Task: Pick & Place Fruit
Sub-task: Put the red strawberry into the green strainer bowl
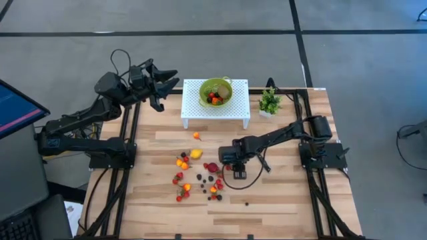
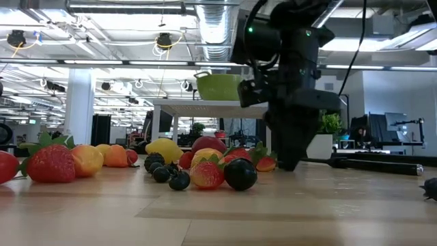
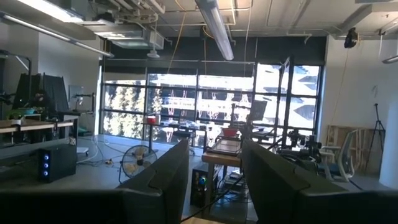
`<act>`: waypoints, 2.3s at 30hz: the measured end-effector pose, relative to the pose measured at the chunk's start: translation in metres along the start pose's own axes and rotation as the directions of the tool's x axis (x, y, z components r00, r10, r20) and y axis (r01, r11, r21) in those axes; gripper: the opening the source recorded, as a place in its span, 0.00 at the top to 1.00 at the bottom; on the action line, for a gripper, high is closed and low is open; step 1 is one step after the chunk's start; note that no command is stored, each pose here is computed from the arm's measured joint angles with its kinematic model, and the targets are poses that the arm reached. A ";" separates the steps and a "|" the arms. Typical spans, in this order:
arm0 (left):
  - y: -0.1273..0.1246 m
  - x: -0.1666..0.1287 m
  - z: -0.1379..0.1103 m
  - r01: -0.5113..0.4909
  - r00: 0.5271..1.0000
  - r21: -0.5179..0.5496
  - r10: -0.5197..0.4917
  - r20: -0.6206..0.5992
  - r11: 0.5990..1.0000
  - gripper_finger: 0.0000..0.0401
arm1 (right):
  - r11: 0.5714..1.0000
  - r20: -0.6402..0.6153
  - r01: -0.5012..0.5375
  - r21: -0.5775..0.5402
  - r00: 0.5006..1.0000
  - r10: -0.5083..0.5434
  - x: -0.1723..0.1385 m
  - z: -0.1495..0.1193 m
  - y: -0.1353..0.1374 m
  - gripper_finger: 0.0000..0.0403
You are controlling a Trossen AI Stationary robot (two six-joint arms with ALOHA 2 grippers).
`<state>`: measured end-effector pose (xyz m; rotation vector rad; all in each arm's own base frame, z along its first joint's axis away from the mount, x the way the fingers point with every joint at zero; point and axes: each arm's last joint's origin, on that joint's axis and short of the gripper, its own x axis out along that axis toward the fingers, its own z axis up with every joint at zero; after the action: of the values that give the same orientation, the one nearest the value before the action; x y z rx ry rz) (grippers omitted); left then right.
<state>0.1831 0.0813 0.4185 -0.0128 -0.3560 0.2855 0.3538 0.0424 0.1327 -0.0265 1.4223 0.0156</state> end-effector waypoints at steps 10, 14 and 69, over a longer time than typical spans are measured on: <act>0.000 0.000 0.000 0.001 1.000 0.000 -0.001 0.000 1.000 0.65 | 0.999 -0.005 -0.003 -0.037 1.000 0.003 0.000 -0.002 0.009 0.93; 0.000 0.000 0.000 0.000 1.000 0.000 0.000 0.000 1.000 0.65 | 0.999 -0.007 -0.003 -0.043 1.000 0.003 0.000 -0.003 0.010 0.98; 0.000 0.000 0.000 0.000 1.000 0.000 0.000 0.000 1.000 0.65 | 0.981 0.835 0.170 0.089 0.524 -0.167 -0.182 0.014 -0.090 1.00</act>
<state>0.1831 0.0813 0.4186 -0.0127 -0.3564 0.2853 0.3433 -0.0462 0.3152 -0.1443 0.4166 -0.1210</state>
